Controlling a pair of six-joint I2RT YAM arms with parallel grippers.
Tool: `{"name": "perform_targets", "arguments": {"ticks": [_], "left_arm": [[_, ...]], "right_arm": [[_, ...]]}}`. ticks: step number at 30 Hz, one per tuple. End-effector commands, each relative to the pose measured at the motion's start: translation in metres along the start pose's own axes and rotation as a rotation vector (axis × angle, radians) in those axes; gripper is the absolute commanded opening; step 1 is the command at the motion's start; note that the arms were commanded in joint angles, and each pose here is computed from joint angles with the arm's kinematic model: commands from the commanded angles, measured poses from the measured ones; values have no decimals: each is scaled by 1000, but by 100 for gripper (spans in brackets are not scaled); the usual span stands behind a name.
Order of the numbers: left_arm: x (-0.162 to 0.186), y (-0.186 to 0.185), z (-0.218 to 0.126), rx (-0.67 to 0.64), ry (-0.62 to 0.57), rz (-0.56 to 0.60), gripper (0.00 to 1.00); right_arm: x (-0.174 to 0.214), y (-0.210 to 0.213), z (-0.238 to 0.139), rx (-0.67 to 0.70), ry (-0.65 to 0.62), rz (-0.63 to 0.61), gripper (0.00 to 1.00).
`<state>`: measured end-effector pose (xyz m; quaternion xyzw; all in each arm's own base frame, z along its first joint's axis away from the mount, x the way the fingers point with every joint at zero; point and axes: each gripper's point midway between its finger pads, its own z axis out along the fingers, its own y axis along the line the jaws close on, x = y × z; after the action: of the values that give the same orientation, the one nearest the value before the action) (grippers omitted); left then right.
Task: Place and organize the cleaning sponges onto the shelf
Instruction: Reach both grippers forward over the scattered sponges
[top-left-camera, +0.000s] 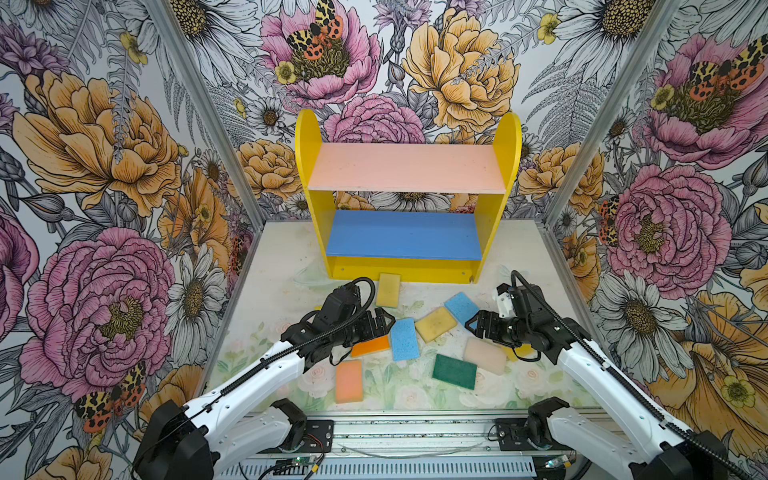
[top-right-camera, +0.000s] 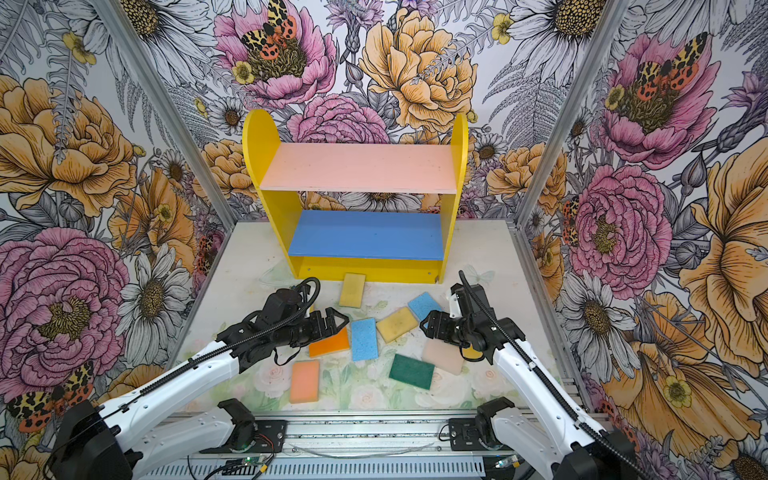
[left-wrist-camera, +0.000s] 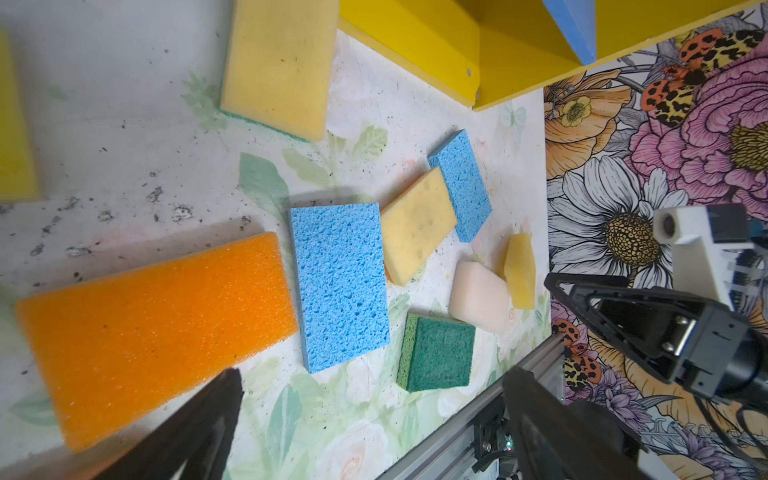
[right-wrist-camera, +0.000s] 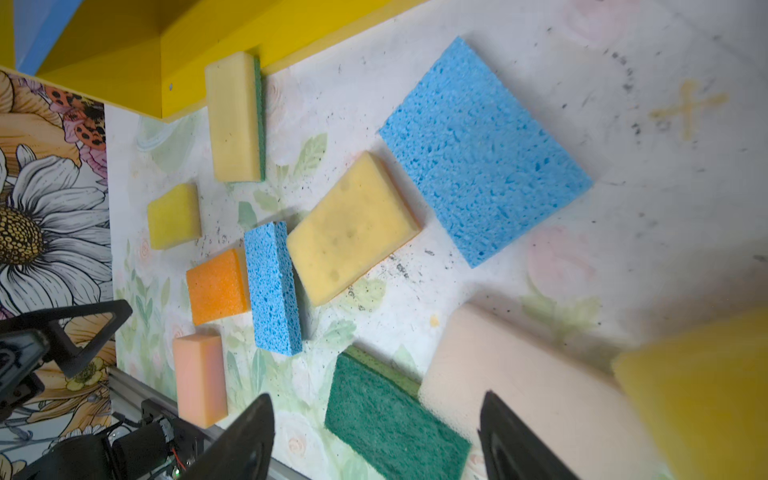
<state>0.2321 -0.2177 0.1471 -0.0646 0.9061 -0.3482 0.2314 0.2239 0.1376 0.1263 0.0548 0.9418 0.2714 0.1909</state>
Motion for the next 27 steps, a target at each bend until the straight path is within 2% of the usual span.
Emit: {"name": "perform_targets", "arguments": {"ticks": [1,7,11,17,27], "left_arm": [[1,-4,1,34,-7,-36,99],[-5,1,15,24,10,-61,95],[-19,16,30,-16,34,-86,93],[-35,24,42,-12,78,-112,90],[-38,30,42,-10,67,-82,90]], "right_arm": [[-5,24,9,-55,4,-62,76],[-2,55,34,-87,45,-139,74],[-7,74,52,-155,52,-169,67],[-21,96,73,-181,76,-214,62],[2,115,110,-155,189,-247,54]]}}
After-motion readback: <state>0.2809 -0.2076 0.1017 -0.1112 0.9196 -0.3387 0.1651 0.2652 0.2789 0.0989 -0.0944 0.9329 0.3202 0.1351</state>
